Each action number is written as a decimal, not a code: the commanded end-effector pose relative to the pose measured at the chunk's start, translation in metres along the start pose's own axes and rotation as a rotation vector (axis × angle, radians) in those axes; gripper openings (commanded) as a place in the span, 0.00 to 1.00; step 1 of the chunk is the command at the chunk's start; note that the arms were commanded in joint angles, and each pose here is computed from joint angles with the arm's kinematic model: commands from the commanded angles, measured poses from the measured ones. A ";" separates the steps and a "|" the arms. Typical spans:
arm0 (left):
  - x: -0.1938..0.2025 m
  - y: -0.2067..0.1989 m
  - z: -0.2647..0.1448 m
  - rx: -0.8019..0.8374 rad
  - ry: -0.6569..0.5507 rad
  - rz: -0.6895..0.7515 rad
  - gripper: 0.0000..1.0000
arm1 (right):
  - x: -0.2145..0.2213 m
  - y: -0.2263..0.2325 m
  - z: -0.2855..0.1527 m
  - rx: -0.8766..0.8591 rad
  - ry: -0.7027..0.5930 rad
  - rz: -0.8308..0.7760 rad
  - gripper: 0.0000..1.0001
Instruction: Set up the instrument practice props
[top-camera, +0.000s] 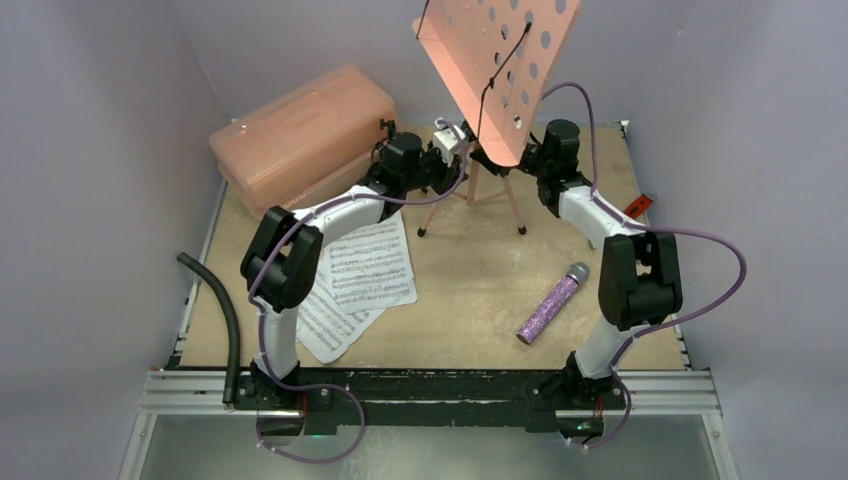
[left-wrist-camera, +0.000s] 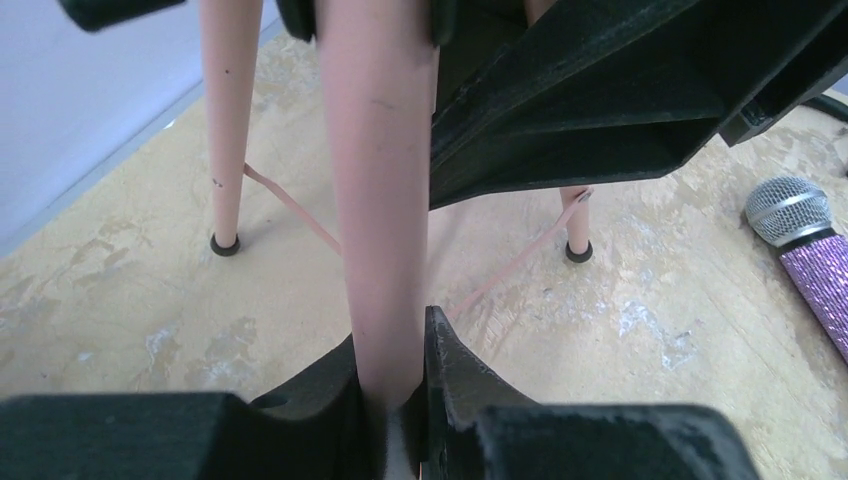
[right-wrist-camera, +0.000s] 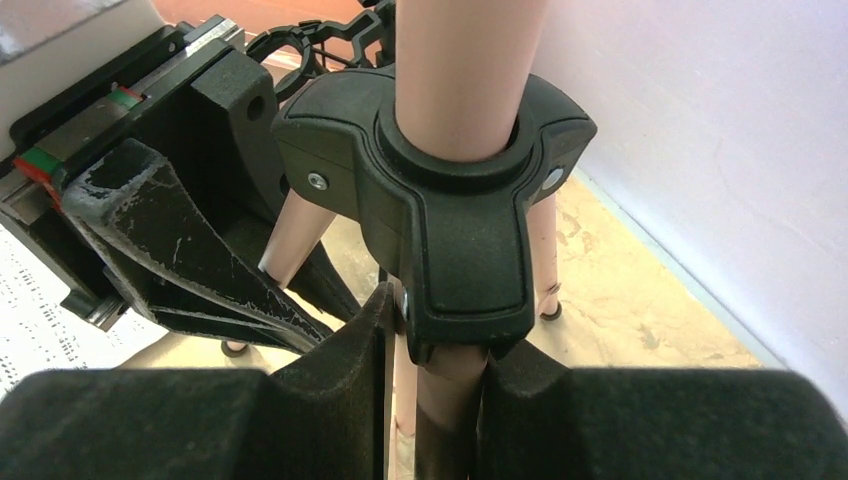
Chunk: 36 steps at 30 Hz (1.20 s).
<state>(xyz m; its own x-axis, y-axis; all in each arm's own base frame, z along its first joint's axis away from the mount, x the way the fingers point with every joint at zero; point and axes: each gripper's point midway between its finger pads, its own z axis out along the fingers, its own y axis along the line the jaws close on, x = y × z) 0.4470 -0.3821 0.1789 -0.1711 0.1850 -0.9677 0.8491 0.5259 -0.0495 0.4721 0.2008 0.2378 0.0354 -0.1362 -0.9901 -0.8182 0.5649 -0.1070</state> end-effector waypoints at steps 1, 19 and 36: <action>-0.034 -0.008 -0.016 -0.052 -0.086 -0.012 0.00 | -0.007 -0.025 0.006 0.065 -0.007 -0.044 0.00; -0.031 -0.039 -0.019 -0.434 -0.144 -0.205 0.00 | -0.014 -0.055 0.016 0.185 0.014 0.107 0.41; -0.028 -0.038 -0.005 -0.577 -0.116 -0.259 0.00 | -0.002 -0.056 -0.029 0.417 0.104 0.244 0.64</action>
<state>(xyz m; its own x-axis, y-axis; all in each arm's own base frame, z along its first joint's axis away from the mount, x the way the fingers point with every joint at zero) 0.4297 -0.3789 0.1798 -0.2543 0.0265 -0.9668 0.3863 0.9192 -0.0764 0.4761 0.1988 0.2319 -0.2493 -0.0507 -0.9671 -0.7093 0.6895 0.1467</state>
